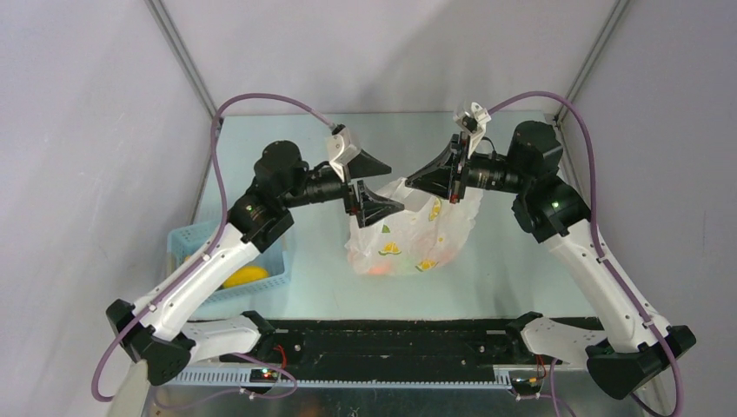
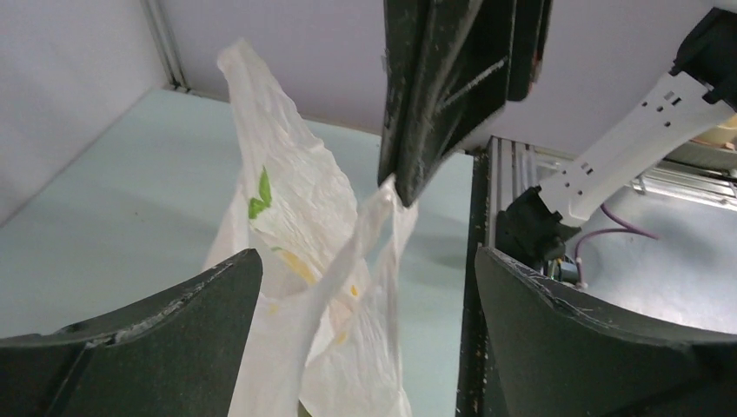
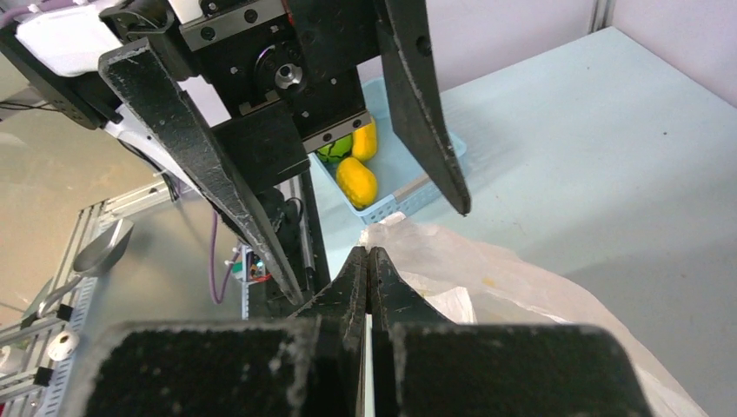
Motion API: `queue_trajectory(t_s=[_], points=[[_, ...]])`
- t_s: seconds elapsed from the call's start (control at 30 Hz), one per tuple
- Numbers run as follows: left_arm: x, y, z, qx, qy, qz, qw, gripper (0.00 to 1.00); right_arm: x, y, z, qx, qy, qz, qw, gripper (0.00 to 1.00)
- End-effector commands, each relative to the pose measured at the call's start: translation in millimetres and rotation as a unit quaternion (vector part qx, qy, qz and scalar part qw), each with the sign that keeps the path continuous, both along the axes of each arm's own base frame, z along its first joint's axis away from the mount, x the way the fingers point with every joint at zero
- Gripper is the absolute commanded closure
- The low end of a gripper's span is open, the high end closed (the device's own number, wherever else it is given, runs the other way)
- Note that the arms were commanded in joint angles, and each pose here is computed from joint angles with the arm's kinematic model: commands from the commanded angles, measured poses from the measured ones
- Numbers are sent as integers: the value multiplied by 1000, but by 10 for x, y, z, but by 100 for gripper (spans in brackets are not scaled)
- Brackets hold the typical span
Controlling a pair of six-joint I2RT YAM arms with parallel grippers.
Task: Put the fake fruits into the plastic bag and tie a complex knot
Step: Adjust the plastic bag at the center of the board.
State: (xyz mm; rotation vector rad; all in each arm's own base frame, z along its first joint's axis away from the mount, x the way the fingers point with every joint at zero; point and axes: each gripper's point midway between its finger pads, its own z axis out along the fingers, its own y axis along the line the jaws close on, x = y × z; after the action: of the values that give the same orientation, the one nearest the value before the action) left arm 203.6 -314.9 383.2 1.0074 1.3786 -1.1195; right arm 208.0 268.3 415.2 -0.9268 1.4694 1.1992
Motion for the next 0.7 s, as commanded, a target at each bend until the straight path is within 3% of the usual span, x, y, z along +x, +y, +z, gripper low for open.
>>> queue_trajectory(t_s=[0.0, 0.1, 0.17, 0.47, 0.67], points=[[142, -80, 300, -37, -40, 14, 998, 1, -87, -12, 182, 23, -16, 13, 1000, 100], [76, -179, 340, -54, -26, -23, 998, 1, -92, -9, 201, 27, -12, 13, 999, 100], [16, -236, 296, -55, -11, -51, 997, 6, -88, -12, 223, 30, -13, 11, 999, 100], [-192, -288, -42, -40, 55, -114, 991, 43, -39, -11, 283, 42, -10, -2, 999, 100], [-225, -304, -246, -30, 83, -114, 990, 53, 37, -27, 274, 41, -6, -24, 999, 100]])
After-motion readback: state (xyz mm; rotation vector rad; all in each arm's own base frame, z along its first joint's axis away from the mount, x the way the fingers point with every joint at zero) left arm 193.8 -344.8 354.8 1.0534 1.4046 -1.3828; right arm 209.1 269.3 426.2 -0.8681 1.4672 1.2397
